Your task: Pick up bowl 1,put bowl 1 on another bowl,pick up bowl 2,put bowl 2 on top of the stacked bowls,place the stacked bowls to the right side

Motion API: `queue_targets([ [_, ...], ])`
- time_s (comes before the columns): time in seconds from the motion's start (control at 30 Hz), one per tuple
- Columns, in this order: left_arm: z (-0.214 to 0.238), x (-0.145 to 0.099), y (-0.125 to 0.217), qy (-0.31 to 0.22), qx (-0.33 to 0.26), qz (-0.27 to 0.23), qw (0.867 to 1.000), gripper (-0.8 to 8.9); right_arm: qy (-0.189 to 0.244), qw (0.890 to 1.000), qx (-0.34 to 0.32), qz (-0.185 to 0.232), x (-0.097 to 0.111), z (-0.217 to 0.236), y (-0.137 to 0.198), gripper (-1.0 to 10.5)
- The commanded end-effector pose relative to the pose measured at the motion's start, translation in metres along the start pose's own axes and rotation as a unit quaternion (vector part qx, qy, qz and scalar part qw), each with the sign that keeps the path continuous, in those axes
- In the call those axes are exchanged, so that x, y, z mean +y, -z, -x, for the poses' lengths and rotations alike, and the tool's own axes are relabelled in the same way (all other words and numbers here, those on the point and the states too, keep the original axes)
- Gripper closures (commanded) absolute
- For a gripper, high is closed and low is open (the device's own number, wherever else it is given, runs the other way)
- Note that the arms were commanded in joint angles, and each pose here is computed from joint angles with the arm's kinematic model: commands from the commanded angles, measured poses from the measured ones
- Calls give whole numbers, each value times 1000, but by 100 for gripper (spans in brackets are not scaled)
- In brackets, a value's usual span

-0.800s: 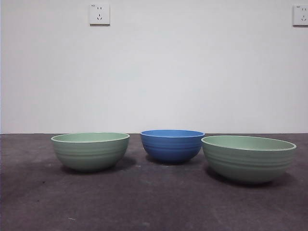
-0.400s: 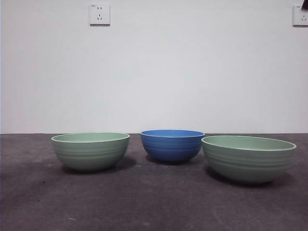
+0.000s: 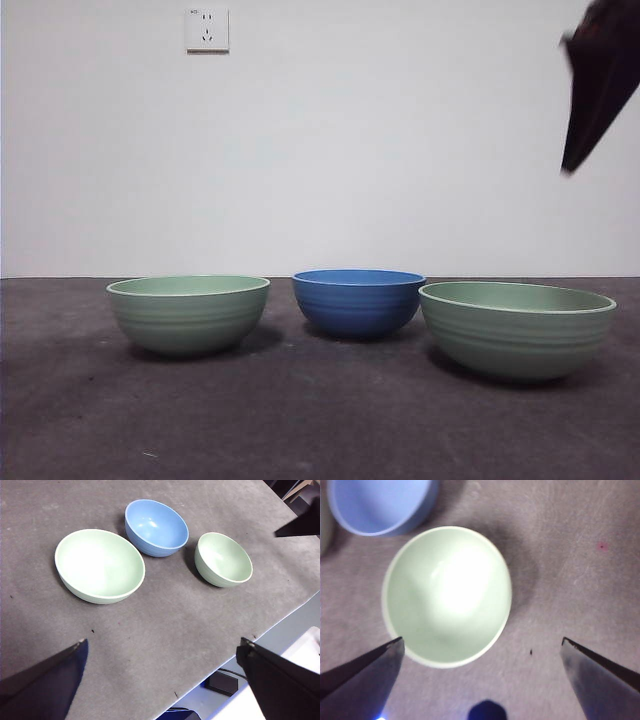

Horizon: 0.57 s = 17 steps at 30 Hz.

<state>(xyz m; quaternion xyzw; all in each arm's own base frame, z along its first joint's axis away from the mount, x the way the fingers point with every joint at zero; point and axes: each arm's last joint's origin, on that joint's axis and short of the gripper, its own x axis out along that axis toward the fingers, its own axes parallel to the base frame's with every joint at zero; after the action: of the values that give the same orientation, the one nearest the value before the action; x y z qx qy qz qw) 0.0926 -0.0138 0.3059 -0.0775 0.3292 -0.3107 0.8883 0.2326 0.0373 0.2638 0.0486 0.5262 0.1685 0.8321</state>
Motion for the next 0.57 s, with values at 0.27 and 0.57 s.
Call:
queue_targets([
  [0.27, 1, -1, -1, 1, -2, -2, 1000, 310, 3, 997, 68, -25, -19, -68, -15, 547],
  [0.57, 1, -1, -1, 0, -2, -2, 1000, 310, 3, 996, 84, -29, -26, -91, -17, 898],
])
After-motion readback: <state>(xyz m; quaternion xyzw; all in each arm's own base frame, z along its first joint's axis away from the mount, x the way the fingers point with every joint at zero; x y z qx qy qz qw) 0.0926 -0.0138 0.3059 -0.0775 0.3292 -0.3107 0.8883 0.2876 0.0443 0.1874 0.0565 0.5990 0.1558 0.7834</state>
